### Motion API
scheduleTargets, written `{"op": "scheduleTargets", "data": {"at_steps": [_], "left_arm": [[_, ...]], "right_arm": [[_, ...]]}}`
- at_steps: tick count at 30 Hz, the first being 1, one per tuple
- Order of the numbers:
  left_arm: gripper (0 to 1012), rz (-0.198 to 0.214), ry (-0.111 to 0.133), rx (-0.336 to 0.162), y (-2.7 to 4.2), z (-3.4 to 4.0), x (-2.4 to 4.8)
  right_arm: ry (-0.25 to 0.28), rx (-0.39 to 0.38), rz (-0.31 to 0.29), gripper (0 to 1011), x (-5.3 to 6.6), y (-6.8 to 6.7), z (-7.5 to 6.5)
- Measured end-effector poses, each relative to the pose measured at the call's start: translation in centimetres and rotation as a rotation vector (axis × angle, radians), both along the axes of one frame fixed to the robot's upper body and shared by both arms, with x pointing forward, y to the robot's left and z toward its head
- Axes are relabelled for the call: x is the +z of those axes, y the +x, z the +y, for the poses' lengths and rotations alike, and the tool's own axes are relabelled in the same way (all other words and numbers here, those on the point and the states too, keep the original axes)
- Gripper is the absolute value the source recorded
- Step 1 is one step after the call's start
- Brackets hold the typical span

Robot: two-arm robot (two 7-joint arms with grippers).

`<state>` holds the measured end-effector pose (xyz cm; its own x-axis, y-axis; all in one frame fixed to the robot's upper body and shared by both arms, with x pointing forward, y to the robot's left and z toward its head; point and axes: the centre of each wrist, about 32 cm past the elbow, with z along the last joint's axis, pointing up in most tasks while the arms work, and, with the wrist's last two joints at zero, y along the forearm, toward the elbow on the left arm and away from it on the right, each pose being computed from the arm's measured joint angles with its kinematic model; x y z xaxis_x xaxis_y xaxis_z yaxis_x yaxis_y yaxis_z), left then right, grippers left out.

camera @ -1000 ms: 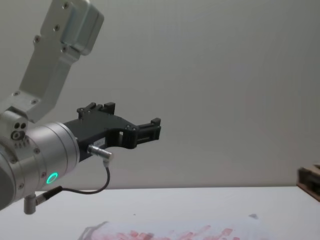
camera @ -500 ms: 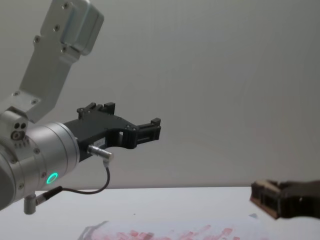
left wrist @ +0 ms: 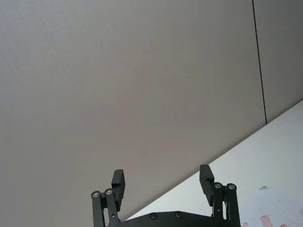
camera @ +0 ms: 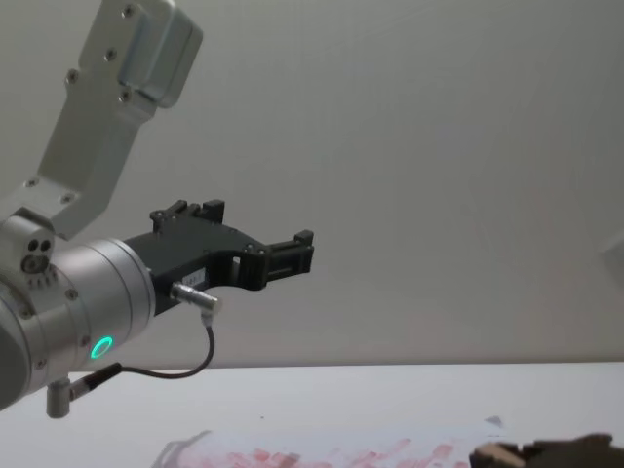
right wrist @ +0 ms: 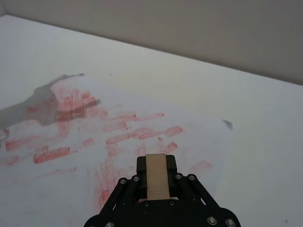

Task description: Use the one hand to pick up the stamp and affix it onto the A4 paper.

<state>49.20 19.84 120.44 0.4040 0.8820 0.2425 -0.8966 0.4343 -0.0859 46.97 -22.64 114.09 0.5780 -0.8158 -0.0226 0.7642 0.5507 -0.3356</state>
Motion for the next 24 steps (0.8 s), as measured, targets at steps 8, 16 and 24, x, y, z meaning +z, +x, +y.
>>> {"op": "scheduleTargets", "data": {"at_steps": [8,16,24], "left_arm": [[1001,0.0,0.0,0.0,0.0,0.0,0.0],[1001,0.0,0.0,0.0,0.0,0.0,0.0],[1001,0.0,0.0,0.0,0.0,0.0,0.0]], "right_arm": [[-0.028,0.019,0.022,219,-0.55,0.31,0.2],[-0.036,0.024,0.015,219,-0.73,0.47,0.43],[-0.019,0.012,-0.044,219,0.07,0.58,0.62]]}}
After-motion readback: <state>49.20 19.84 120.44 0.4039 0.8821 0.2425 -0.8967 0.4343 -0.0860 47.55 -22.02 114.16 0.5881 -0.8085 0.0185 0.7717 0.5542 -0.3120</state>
